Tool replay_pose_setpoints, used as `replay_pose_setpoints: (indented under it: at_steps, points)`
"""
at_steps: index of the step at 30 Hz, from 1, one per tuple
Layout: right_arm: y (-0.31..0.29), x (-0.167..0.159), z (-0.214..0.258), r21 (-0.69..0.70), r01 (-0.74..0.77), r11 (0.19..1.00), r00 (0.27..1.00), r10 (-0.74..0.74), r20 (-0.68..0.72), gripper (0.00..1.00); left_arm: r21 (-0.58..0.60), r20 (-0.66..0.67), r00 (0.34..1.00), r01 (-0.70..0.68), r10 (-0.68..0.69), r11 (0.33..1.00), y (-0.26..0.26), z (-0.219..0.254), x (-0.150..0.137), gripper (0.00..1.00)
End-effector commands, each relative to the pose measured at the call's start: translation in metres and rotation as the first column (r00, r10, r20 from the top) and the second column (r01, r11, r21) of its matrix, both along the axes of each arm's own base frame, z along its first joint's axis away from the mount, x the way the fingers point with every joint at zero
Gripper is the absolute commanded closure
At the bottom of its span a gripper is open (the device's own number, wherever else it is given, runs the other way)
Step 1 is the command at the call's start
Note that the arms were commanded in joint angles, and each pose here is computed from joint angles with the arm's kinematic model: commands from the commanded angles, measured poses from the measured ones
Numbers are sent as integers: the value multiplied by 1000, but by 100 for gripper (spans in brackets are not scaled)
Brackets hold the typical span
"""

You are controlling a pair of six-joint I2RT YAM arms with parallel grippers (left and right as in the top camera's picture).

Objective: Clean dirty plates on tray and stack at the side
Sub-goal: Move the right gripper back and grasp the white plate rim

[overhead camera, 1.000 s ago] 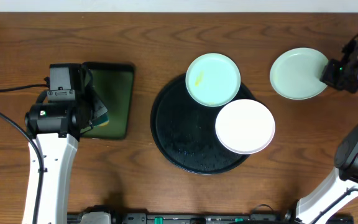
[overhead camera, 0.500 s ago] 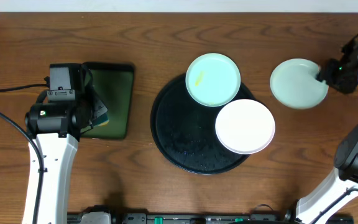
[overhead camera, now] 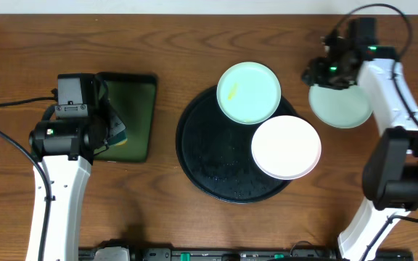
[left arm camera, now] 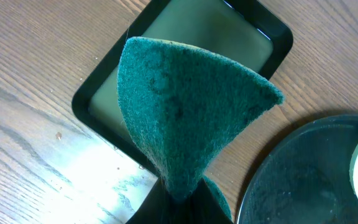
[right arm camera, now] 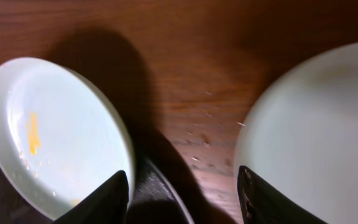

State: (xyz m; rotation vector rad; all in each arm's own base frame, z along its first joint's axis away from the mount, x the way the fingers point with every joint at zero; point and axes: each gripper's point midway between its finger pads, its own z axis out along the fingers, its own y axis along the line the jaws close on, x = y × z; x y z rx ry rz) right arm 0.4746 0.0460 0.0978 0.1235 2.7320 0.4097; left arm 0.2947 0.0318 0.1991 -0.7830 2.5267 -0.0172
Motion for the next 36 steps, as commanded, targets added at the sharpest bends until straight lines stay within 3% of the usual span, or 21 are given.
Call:
replay_pose_setpoints:
  at_steps: [1,4,9,12,21,23,28,31,36]
  points:
    - [21,6,-6,-60,64,996,998,-63,9,46,8,-22,1000,9,-9,1000,2,-7,-2,93]
    - [42,8,-4,-75,34,997,999,-31,36,46,8,-22,1000,9,-9,1000,2,-7,-2,93]
    - [57,8,-8,-207,44,977,997,-30,69,49,8,-21,1000,10,-10,1000,2,-7,-2,92]
    - [65,6,-22,-282,32,959,998,-16,60,45,8,-21,1000,9,-9,1000,2,-7,-2,93]
    - [73,2,-61,-280,43,959,999,-48,-13,44,7,-24,1000,10,-9,1000,1,-7,-3,92]
    - [76,1,-63,-267,34,963,999,-41,-21,49,7,-24,1000,10,-9,1000,1,-7,-2,92]
    - [80,0,-63,-258,27,966,999,-33,-22,74,7,-24,1000,10,-9,1000,1,-7,-2,92]
    - [88,-3,-64,-219,8,976,999,-16,-37,99,7,-24,1000,10,-9,1000,1,-7,-2,93]
    - [121,-12,-62,-64,-92,994,993,87,-74,99,8,-24,1000,10,-10,1000,2,-7,-2,92]
